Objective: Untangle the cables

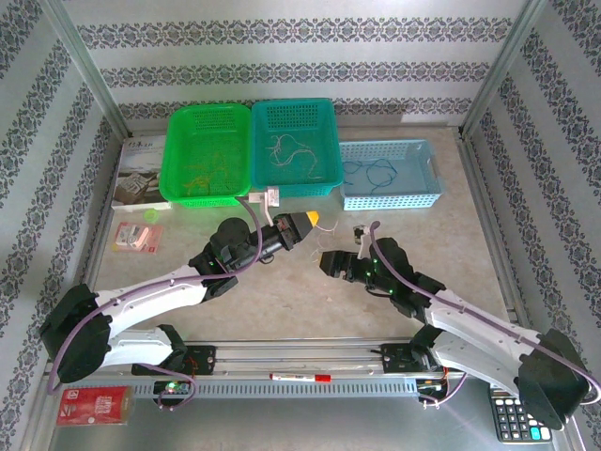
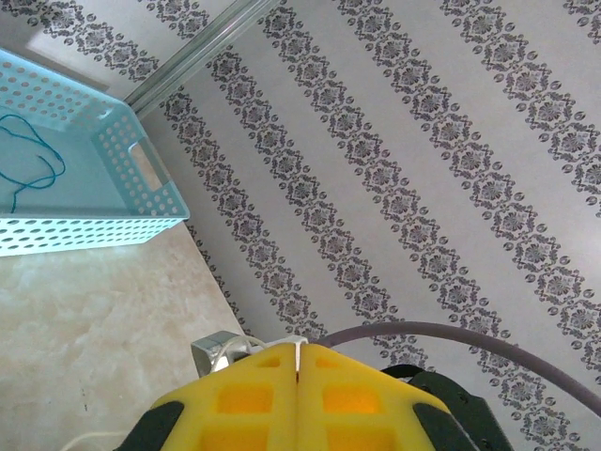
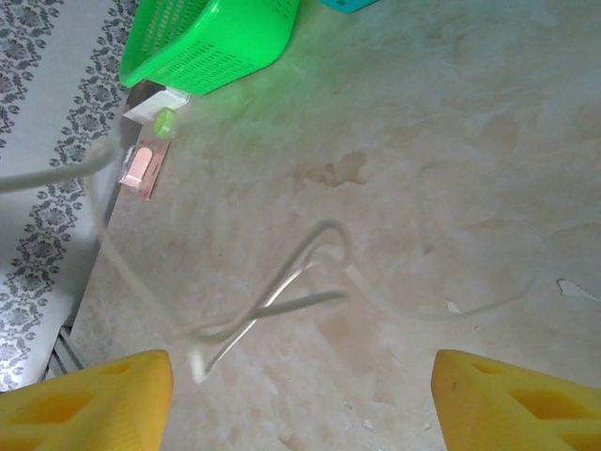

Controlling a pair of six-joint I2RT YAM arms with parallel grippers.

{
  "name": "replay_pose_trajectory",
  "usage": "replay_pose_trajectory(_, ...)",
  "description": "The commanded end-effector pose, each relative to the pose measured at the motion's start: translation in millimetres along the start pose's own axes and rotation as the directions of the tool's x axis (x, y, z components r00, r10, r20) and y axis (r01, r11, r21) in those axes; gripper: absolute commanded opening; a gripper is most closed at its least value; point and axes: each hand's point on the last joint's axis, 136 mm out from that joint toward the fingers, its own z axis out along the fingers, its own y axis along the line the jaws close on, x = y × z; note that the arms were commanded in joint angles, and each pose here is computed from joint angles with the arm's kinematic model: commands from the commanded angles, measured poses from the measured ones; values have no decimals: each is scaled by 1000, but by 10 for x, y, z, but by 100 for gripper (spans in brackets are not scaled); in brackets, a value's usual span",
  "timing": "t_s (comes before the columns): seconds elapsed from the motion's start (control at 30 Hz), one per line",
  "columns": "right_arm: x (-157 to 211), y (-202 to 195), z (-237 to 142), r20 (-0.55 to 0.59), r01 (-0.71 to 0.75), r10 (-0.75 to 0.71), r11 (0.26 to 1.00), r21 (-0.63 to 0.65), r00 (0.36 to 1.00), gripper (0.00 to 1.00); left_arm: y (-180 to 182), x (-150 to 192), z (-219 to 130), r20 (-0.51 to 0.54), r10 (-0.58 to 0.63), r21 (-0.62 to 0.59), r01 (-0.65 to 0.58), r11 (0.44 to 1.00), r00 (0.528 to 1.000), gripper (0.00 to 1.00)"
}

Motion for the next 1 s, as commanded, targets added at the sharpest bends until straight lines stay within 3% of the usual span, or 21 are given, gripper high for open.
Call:
replay_pose_trajectory(0.0, -203, 183, 1, 70, 13, -10, 999, -40, 998, 71, -210, -83, -20, 21, 31, 47, -32, 998, 999, 0)
replay_pose_trajectory(0.27, -217, 258, 13, 65, 20, -16, 998, -61, 998, 67, -230, -105, -49, 32, 30, 52, -32, 998, 999, 0)
replay_pose_trajectory(0.47, -212, 239, 55, 63, 18, -15, 998, -53, 998, 58, -257, -124, -49, 37, 29, 59, -32, 998, 999, 0)
replay_pose_trajectory(0.63, -201, 217, 88, 60, 22, -19, 999, -45, 998, 41, -270, -135, -51, 41, 30, 62, -32, 998, 999, 0)
replay_pose_trajectory(0.9, -146, 38, 104, 66, 23, -23, 1000, 8, 998, 0, -336, -211, -84, 67, 33, 71, -38, 997, 997, 0)
replay_pose_trajectory(0.97, -113, -58, 102, 68, 19, -21, 999, 33, 997, 0, -378, -283, -101, 79, 42, 68, -47, 997, 996, 0)
